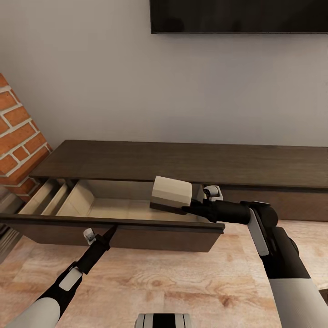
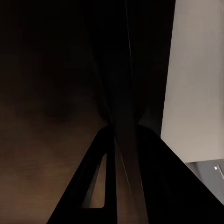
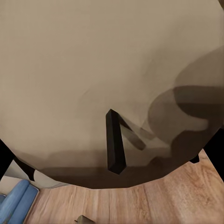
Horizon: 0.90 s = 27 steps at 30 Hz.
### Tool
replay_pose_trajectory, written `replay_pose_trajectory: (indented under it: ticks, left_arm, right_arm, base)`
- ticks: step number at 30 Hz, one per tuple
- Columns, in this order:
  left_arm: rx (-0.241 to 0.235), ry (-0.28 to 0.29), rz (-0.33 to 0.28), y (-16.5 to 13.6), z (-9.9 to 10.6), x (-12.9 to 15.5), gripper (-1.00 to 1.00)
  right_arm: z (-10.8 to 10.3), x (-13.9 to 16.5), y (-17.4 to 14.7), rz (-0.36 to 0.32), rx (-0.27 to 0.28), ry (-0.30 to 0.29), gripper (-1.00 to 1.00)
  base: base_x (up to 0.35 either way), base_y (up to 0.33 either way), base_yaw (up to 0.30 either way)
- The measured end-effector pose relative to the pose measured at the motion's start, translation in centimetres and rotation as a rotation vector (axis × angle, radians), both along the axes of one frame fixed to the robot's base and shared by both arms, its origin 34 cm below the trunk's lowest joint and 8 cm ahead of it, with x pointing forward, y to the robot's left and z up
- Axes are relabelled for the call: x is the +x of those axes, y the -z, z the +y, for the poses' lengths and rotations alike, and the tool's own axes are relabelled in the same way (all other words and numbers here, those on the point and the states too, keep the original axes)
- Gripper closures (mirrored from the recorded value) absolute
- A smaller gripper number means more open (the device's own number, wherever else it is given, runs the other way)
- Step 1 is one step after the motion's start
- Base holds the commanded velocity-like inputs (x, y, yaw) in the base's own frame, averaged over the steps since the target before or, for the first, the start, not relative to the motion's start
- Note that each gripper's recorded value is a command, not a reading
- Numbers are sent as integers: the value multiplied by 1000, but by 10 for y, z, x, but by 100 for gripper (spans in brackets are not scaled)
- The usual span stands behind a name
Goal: Place each of the two pumpkins and all three candles from the living room inside a cabinet in the living room (use any cabinet), then make sure every cabinet is closed, and position the cauldron so it is next to a table in the living room.
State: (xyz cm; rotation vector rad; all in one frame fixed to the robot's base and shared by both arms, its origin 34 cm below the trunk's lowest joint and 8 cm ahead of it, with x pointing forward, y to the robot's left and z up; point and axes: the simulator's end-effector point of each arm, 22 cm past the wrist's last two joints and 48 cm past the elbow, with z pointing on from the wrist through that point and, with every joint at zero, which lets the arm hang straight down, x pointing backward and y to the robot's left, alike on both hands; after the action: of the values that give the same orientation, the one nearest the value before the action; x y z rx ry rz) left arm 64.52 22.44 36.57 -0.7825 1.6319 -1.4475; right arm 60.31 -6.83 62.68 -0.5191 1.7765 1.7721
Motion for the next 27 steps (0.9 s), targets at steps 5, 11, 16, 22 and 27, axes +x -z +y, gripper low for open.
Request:
replay_pose_trajectory:
  ticks: [5,11,16,22,27]
  left_arm:
    - [0,0,0,0,0,0,100]
    - [1,0,0,0,0,0,100]
    - [1,-1,0,0,0,0,100]
    - [-1,-3,0,0,1,0,100]
    - [0,-3,0,0,1,0,100]
  right_arm:
    - [0,0,0,0,0,0,100]
    - [0,0,0,0,0,0,100]
    - [0,0,0,0,0,0,100]
    - [0,0,0,0,0,0,100]
    - [0,0,0,0,0,0,100]
  base:
    - [-1,0,0]
    - [-18,0,0]
    - [-158,0,0]
    - [-52,0,0]
    - [-3,0,0]
